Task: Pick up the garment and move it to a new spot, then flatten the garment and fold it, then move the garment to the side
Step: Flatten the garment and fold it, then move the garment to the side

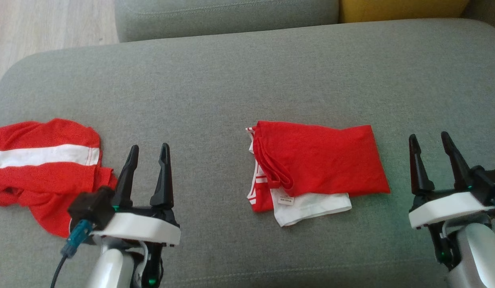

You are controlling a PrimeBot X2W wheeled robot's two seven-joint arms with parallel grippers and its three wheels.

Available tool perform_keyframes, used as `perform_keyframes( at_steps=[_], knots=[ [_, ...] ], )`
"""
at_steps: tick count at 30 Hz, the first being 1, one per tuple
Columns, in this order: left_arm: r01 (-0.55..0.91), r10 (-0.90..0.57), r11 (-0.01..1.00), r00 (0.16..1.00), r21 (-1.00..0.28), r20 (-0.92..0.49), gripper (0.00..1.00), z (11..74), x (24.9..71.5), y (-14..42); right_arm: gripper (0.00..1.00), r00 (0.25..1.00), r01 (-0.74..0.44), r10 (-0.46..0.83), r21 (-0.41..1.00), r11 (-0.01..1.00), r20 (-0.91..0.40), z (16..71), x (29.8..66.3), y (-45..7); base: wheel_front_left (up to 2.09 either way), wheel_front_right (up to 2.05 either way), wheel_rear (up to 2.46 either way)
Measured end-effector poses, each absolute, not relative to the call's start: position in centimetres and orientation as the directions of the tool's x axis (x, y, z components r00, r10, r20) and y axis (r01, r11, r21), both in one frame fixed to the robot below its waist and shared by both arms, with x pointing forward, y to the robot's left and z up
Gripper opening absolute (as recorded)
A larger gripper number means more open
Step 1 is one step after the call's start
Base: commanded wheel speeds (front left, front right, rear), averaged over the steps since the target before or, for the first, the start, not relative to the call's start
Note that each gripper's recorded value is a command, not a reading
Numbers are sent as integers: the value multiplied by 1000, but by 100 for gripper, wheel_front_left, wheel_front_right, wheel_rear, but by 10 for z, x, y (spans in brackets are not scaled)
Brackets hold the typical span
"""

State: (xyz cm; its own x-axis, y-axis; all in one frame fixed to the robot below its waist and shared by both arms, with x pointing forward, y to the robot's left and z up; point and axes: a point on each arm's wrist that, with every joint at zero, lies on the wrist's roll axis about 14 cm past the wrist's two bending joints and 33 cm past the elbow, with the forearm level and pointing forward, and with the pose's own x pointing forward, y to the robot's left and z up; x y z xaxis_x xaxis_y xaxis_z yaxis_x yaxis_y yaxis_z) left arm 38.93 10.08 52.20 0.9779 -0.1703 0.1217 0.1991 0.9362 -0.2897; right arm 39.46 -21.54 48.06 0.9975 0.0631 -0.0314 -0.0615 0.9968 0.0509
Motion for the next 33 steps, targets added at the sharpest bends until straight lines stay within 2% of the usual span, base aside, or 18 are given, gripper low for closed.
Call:
perform_keyframes(
  at_steps=[15,23,33],
  knots=[
    [186,-164,938,982,-292,98,100,514,387,103,100,995,-93,94,39,995,-26,480,404,-201,0,0,0],
    [170,-163,939,985,-298,48,100,496,392,103,100,969,-92,117,124,988,-215,426,407,-183,0,0,0],
    [163,-161,941,987,-296,32,100,489,409,105,100,919,-43,130,231,972,-372,377,426,-170,0,0,0]
  ],
)
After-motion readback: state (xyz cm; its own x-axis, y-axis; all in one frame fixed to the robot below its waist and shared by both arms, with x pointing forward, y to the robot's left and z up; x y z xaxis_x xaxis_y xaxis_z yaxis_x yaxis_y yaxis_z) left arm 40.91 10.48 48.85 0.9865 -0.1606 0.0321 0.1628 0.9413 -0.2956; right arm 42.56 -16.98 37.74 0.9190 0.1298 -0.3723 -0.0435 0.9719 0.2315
